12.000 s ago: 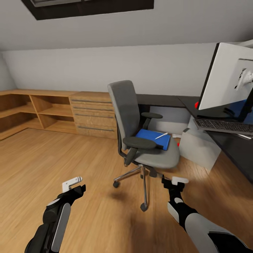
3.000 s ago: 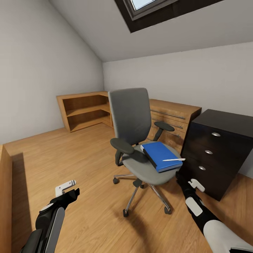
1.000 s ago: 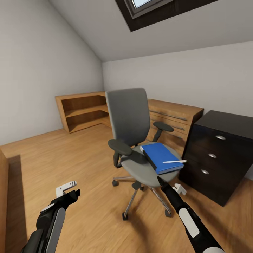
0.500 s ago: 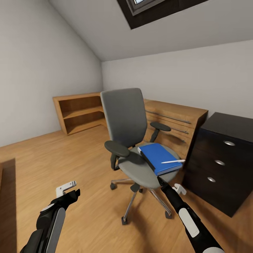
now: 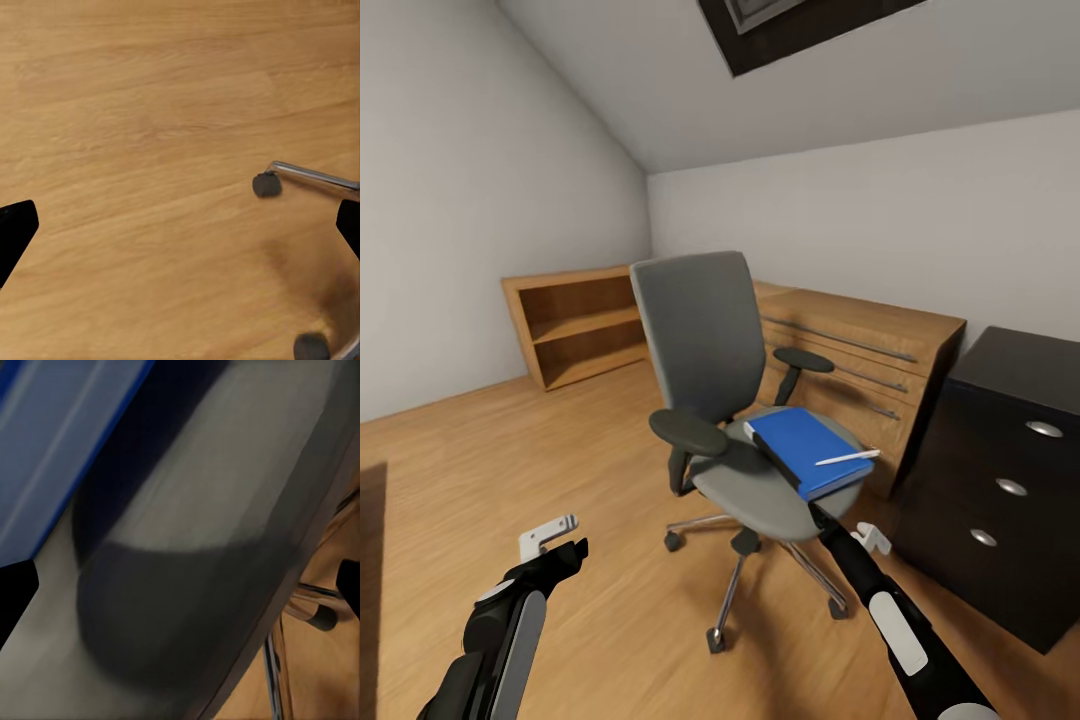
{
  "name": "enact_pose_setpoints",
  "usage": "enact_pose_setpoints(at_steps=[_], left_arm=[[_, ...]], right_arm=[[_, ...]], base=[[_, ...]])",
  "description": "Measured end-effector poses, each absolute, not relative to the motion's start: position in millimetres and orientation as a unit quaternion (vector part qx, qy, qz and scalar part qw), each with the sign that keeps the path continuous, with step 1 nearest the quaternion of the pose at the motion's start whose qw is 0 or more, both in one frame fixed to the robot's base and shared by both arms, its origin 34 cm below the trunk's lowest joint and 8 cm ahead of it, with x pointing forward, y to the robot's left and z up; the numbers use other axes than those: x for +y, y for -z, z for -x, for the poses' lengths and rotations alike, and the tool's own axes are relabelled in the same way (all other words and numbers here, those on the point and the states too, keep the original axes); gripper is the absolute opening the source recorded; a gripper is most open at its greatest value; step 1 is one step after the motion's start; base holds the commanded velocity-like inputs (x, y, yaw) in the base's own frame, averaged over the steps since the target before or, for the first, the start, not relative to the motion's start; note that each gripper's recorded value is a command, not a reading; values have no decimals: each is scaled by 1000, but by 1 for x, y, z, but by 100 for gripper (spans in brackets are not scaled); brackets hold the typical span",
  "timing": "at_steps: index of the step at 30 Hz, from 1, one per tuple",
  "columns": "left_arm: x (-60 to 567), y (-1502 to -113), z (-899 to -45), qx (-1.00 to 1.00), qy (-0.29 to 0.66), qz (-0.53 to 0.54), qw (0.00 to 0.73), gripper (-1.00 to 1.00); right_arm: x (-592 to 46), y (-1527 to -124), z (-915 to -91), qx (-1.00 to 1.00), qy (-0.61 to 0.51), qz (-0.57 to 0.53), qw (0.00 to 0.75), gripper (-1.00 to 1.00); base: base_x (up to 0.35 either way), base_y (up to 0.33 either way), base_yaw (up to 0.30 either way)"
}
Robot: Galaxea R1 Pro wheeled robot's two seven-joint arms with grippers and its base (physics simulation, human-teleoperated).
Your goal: In the bedroom, organize the workspace by keeping the computer under the desk, ensuring the monitor is on the desk, placing the keyboard on the desk next to the monitor, placing the mouse on the desk next to the keyboard, moving the folder from the swivel chair onto the desk next to the mouse, stacking the notebook on top of the folder with the pen on top of the notebook, and positioning the swivel chair next to the desk.
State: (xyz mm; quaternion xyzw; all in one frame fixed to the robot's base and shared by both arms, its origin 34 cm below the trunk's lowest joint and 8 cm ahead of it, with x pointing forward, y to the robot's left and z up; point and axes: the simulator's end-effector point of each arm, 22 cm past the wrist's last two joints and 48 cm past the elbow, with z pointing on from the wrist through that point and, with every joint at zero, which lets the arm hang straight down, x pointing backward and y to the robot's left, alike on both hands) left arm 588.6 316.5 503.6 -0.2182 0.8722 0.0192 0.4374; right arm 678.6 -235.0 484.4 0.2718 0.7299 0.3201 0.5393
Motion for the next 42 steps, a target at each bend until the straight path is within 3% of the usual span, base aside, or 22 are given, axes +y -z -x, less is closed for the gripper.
enact_pose_setpoints(at_steps=[7,42], left_arm=[[316,-503,-588,873,-19,218,437,100],[316,-501,-588,874,-19,218,434,100]], right_arm=[[-235,-484,-679,731,-319,-272,539,100],[-235,-484,-679,731,-319,-270,540,100]], base=[[257,0,0],[39,40,0]])
